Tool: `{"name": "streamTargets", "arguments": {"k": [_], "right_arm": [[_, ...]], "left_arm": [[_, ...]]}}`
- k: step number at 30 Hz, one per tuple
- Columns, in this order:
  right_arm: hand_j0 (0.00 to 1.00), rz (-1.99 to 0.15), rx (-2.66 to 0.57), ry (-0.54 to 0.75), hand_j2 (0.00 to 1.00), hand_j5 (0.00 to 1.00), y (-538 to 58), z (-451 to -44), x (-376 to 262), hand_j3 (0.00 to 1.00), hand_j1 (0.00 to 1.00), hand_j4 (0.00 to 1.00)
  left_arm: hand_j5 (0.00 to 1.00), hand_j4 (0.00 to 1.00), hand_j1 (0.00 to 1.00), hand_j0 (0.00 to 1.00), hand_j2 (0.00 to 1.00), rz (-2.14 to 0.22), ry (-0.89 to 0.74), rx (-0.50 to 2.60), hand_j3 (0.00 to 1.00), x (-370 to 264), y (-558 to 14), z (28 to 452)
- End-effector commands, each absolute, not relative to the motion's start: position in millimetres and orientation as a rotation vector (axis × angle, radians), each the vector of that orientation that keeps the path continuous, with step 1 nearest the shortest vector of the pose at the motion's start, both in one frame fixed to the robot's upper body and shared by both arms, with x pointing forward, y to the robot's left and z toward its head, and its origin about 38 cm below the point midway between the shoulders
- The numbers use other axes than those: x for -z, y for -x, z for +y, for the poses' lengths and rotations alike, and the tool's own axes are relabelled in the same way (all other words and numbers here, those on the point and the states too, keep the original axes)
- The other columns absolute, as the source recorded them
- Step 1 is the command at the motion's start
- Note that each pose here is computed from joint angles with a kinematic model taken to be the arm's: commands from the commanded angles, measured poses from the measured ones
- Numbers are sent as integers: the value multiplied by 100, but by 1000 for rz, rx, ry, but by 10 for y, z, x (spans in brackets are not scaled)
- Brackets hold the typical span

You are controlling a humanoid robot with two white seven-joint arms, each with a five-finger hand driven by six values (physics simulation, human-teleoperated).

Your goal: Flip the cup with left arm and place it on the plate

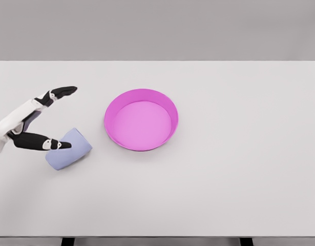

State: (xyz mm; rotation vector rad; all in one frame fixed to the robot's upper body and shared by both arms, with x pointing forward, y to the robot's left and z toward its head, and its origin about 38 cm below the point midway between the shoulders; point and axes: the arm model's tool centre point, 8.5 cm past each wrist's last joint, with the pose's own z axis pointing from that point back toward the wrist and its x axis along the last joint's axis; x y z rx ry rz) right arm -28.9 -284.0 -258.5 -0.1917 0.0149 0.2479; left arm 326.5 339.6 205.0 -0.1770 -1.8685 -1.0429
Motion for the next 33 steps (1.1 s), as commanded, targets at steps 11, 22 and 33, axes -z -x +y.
{"name": "streamTargets", "arguments": {"k": [11, 22, 33], "right_arm": [[100, 15, -248, 192, 100, 100, 289, -2842, 2584, 100, 100, 100], [100, 15, -248, 192, 100, 100, 289, -2842, 2584, 100, 100, 100], [100, 15, -248, 192, 100, 100, 289, -2842, 2584, 100, 100, 100]], "left_arm": [[100, 100, 100, 100, 100, -1604, 179, 1005, 100, -1752, -3306, 3425], [100, 100, 100, 100, 100, -1497, 158, 1000, 100, -1641, -3346, 3418], [100, 100, 100, 100, 100, -1488, 79, 1049, 100, -1650, -3347, 3477]]}}
